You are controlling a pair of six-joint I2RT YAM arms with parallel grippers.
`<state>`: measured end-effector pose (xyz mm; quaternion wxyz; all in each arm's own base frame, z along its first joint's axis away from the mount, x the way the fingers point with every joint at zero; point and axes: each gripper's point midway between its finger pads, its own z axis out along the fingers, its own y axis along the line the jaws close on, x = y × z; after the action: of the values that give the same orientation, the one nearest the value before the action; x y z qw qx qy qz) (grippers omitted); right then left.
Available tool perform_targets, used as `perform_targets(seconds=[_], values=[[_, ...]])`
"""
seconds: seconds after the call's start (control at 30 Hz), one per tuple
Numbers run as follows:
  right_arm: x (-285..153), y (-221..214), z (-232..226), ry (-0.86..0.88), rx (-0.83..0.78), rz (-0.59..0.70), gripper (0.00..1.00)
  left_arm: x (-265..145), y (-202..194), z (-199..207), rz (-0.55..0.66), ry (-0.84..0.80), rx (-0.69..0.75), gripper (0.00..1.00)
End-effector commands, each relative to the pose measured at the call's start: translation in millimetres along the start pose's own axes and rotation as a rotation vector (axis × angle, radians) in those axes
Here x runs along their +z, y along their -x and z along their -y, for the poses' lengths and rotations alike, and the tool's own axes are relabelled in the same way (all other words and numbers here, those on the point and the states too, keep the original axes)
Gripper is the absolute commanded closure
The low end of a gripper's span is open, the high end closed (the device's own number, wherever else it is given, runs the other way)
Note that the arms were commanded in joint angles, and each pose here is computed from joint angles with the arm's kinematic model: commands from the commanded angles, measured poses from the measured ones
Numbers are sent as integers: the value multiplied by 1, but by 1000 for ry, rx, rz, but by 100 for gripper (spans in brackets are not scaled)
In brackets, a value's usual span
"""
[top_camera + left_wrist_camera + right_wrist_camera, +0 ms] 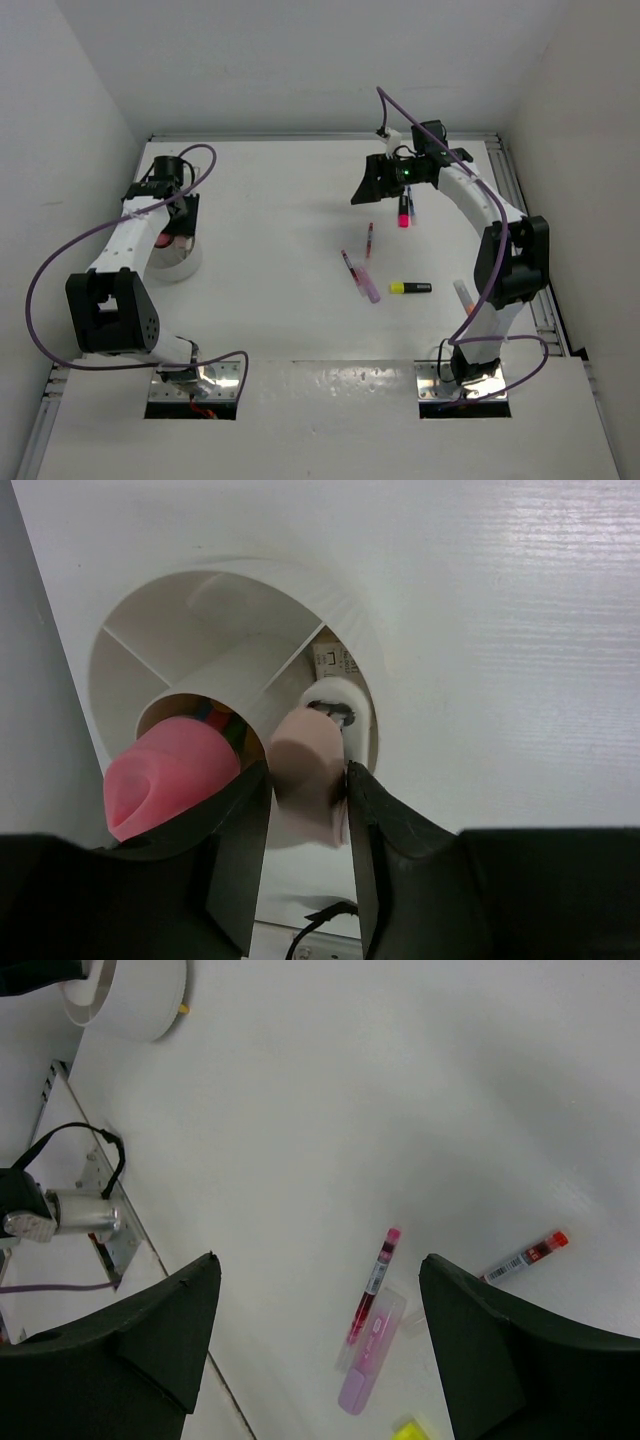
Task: Sort the stationery into containers
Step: Place the stationery in the storage box, then pick up the stationery from the center of the board.
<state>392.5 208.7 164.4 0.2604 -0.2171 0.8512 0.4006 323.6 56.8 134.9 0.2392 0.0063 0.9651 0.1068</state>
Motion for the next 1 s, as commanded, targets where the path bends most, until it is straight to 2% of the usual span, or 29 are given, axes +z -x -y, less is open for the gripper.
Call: perform_targets(seconds=[0.0, 0.2, 0.43, 0.63, 0.67, 0.77, 0.93, 0.97], values=[[-2, 16, -1, 5, -37, 35, 20, -8, 17, -2, 53, 10, -13, 57], [-2, 14, -1, 5, -36, 30, 21, -18, 30, 1, 105, -21, -10, 46], [-6, -2, 4, -39, -73, -29, 25, -53, 81, 8, 299, -96, -14, 47], [-3, -51, 6, -113, -139, -174, 33, -76, 106, 21, 424, -141, 2, 47], [3, -71, 3, -118, -143, -218, 34, -79, 106, 24, 436, -147, 4, 46], [10, -103, 8, -214, -186, -298, 37, -79, 105, 22, 440, -136, -15, 40], [10, -132, 25, -375, -154, -339, 56, -79, 103, 22, 432, -135, -28, 38], [10, -135, 23, -385, -164, -341, 57, -78, 102, 23, 428, -137, -28, 38]])
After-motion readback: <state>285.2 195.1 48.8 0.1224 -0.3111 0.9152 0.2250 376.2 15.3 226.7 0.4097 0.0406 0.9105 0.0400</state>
